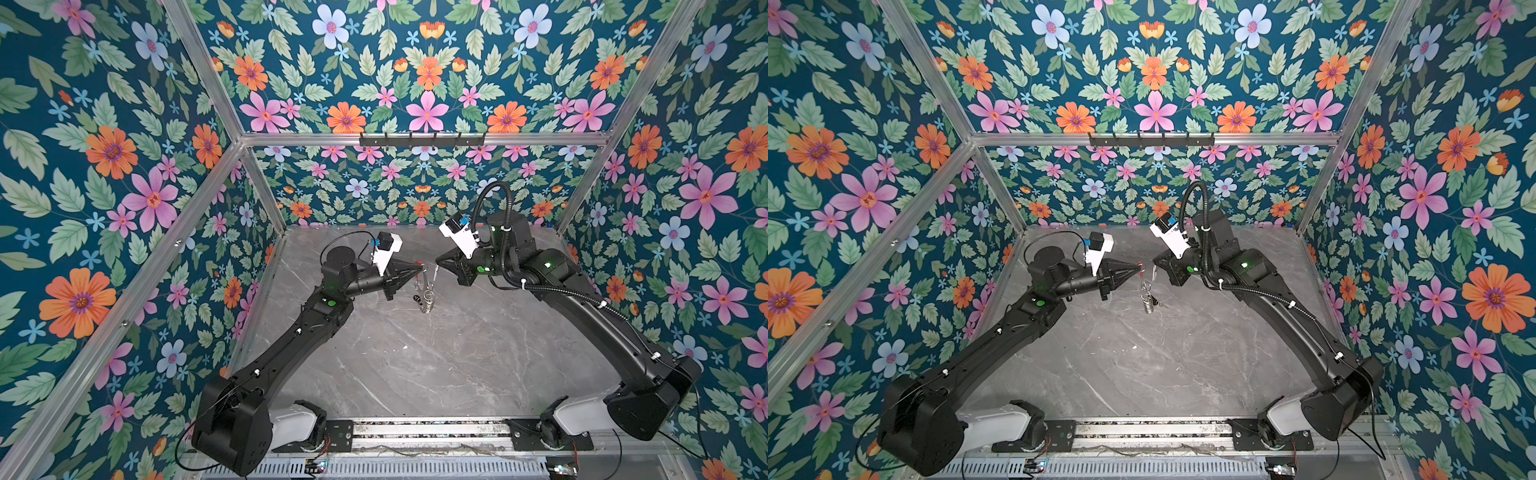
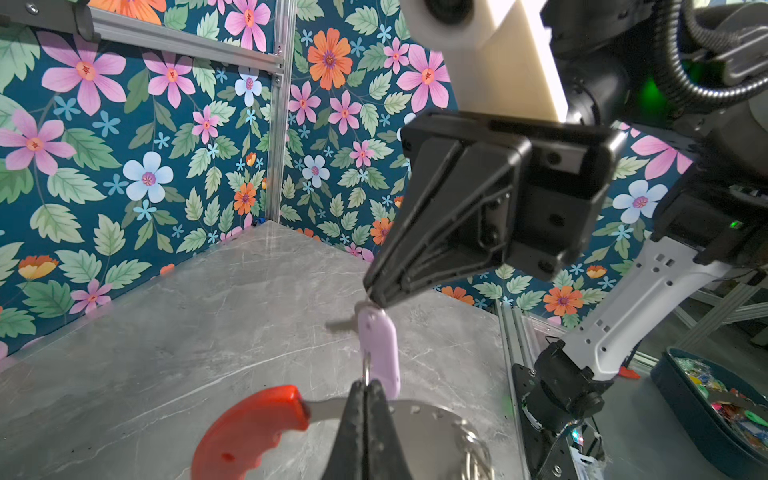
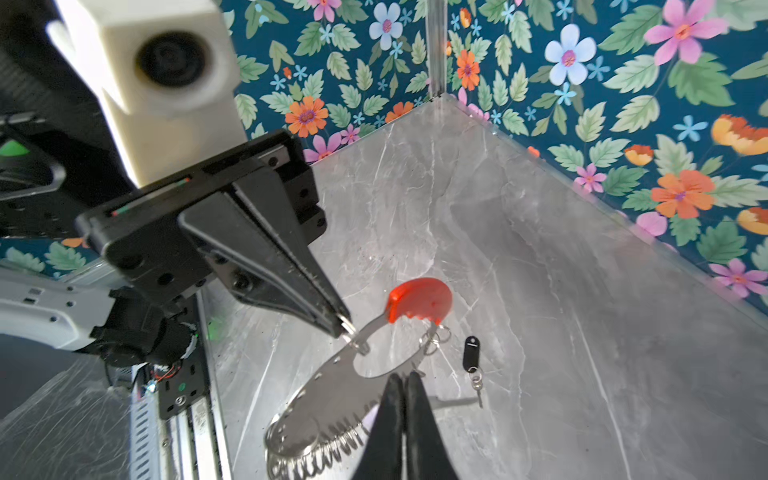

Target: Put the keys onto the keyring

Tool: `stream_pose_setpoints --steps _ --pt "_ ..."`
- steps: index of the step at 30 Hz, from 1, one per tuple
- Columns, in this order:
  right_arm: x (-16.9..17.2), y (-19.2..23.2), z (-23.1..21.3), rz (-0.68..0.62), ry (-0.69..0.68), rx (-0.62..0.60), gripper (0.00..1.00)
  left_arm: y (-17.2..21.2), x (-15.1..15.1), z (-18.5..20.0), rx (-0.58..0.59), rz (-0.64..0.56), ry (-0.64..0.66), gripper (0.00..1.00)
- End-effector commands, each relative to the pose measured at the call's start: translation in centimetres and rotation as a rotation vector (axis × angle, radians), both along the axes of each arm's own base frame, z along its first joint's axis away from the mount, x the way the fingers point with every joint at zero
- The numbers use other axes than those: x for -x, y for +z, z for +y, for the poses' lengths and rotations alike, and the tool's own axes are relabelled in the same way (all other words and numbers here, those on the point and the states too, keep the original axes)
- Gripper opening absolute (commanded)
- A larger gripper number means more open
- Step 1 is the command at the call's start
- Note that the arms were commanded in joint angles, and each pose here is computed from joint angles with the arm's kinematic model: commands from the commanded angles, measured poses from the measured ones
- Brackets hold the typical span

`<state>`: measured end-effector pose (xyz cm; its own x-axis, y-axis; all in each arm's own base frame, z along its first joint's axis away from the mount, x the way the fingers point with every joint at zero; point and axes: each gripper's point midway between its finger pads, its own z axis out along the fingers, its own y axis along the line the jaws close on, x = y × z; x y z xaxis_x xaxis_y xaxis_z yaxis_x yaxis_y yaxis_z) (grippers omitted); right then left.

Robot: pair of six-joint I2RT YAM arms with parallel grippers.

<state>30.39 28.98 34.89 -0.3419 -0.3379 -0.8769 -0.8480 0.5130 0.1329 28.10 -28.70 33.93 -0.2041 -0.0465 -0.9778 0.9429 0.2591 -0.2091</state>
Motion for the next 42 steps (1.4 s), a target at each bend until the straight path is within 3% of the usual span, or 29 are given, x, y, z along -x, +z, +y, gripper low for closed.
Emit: stream_pose_setpoints --steps 1,42 --pt "1.0 0.8 1.0 0.014 0.069 -0.069 0.0 0.4 0.1 -0.3 0.015 -0.006 -0.026 0.0" --pt "-1.0 0.0 2.6 0.002 -0.023 -0.041 0.0 1.2 1.0 -0.3 0.041 -0.01 -0.052 0.0"
